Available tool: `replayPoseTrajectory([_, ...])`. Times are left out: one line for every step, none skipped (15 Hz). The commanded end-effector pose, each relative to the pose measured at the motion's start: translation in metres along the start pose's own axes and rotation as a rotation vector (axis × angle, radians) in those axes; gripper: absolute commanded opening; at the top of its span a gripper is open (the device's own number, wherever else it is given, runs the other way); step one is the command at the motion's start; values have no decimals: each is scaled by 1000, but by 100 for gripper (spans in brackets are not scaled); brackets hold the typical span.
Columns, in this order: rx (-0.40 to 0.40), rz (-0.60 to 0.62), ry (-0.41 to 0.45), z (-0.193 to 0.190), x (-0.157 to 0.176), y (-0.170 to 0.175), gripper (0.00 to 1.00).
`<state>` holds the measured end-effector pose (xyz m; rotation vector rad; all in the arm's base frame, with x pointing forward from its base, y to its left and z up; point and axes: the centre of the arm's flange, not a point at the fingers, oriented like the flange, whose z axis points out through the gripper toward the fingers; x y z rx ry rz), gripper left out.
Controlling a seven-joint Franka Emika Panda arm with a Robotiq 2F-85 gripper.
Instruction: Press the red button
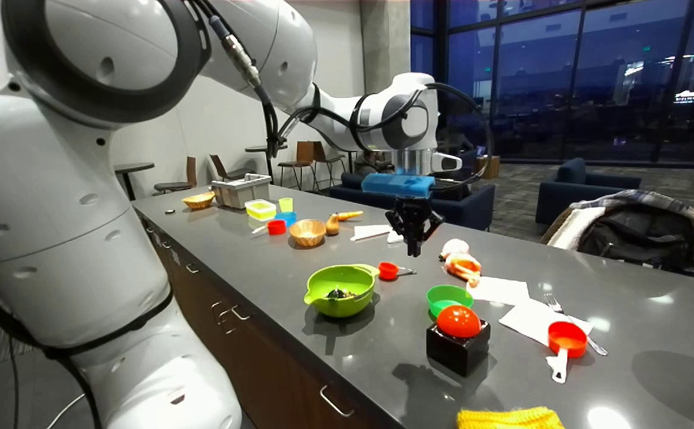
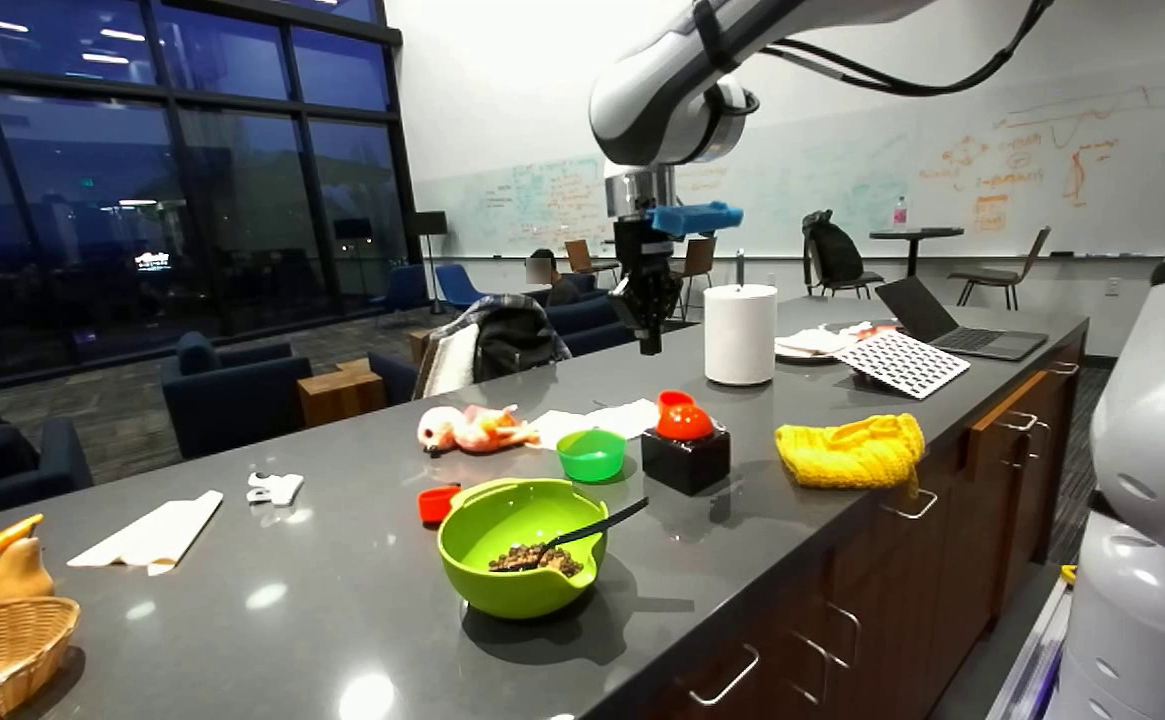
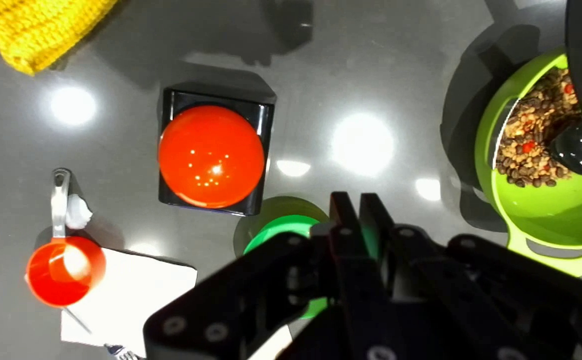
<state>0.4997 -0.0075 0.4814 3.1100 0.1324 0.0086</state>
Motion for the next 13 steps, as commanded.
replayPoseTrajectory([-61,29,10,-7,-21,-43,43])
replayPoseTrajectory([-67,33,14,-6,-21,-53,48])
replayPoseTrajectory([-71,35,17,-5,-23,-65,56])
replayPoseTrajectory([-73,38,19,-5,-25,-75,62])
replayPoseTrajectory([-70,39,22,-3,-26,-85,70])
replayPoseTrajectory([-67,37,22,-2,-27,-94,76])
replayPoseTrajectory([-64,30,23,0,-29,-102,83])
replayPoseTrajectory([-61,26,22,1,-29,-109,91])
replayPoseTrajectory([-58,20,23,2,-30,-115,97])
replayPoseTrajectory([-52,11,22,3,-31,-120,100])
replayPoseTrajectory([-47,2,21,4,-32,-123,100])
replayPoseTrajectory([-45,-3,19,5,-32,-125,100])
replayPoseTrajectory([-37,-14,20,7,-33,-126,100])
